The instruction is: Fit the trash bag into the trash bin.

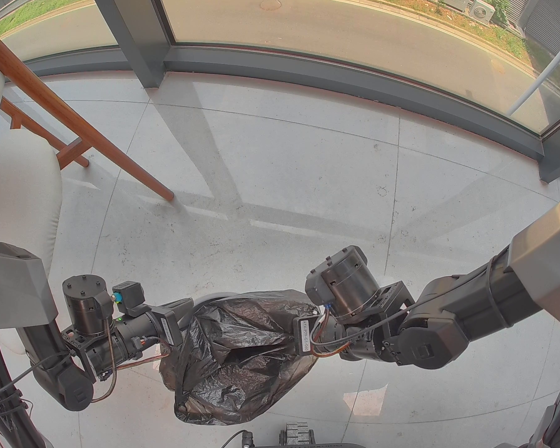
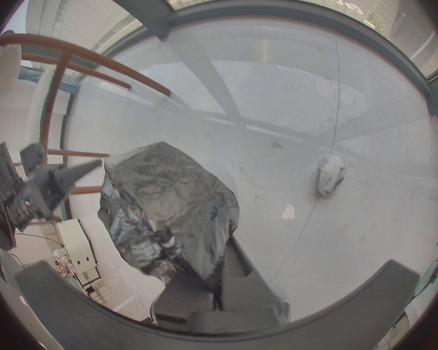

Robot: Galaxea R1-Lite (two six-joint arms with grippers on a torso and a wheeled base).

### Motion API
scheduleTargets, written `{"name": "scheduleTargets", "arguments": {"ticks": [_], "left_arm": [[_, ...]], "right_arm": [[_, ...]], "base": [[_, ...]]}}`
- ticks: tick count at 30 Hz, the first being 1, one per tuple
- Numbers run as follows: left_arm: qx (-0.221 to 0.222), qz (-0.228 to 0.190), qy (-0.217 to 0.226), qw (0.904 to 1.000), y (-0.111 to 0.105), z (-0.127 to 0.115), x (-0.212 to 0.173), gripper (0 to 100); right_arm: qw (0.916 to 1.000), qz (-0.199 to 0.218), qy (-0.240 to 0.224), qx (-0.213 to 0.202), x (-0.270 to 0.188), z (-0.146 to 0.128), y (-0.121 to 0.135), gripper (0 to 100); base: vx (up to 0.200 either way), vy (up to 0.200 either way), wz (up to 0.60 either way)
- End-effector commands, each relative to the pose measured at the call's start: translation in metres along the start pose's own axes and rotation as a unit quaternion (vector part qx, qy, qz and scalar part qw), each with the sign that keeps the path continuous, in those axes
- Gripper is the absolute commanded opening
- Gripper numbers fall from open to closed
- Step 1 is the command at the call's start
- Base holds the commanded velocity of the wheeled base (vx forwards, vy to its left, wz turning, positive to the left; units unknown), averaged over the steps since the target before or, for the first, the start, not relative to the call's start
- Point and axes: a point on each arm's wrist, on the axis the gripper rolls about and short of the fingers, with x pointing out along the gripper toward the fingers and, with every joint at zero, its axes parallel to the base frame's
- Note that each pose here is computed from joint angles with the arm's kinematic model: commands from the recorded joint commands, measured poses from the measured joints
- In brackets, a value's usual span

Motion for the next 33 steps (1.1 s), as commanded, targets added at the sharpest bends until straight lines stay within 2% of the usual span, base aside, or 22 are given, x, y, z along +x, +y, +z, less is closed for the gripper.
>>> {"name": "scheduleTargets", "arguments": {"ticks": [1,11,12,17,21,25,29,33], "left_arm": [[-0.003,-0.009,0.011,0.9999,-0.004,-0.005,0.0,0],[-0.008,-0.009,0.007,0.9999,-0.003,-0.002,-0.003,0],[-0.008,-0.008,0.009,0.9999,-0.003,-0.003,-0.003,100],[-0.01,0.003,0.002,0.9999,0.003,0.001,-0.012,100],[-0.008,-0.007,0.02,0.9997,0.003,-0.006,-0.016,100],[-0.001,-0.028,0.029,0.9992,-0.008,-0.01,-0.011,100],[-0.005,-0.022,0.068,0.9974,-0.003,-0.03,0.003,100],[-0.005,-0.023,0.084,0.9962,-0.001,-0.044,0.013,100]], "right_arm": [[0.9999,0.009,-0.012,-0.002,0.0,0.0,0.002,0],[1.0,0.002,-0.002,-0.004,-0.001,-0.006,-0.004,0],[1.0,0.002,-0.001,-0.005,-0.001,-0.006,-0.004,0],[1.0,-0.002,0.003,-0.006,-0.003,-0.009,-0.006,0],[1.0,-0.003,0.005,-0.007,-0.003,-0.01,-0.007,0],[1.0,-0.003,0.006,-0.007,-0.002,-0.011,-0.007,0],[0.9999,-0.003,0.007,-0.007,-0.002,-0.012,-0.007,0],[0.9999,-0.004,0.007,-0.008,-0.001,-0.012,-0.007,0]], "base": [[0.0,0.0,0.0],[0.0,0.0,0.0],[0.0,0.0,0.0],[0.0,0.0,0.0],[0.0,0.0,0.0],[0.0,0.0,0.0],[0.0,0.0,0.0],[0.0,0.0,0.0]]}}
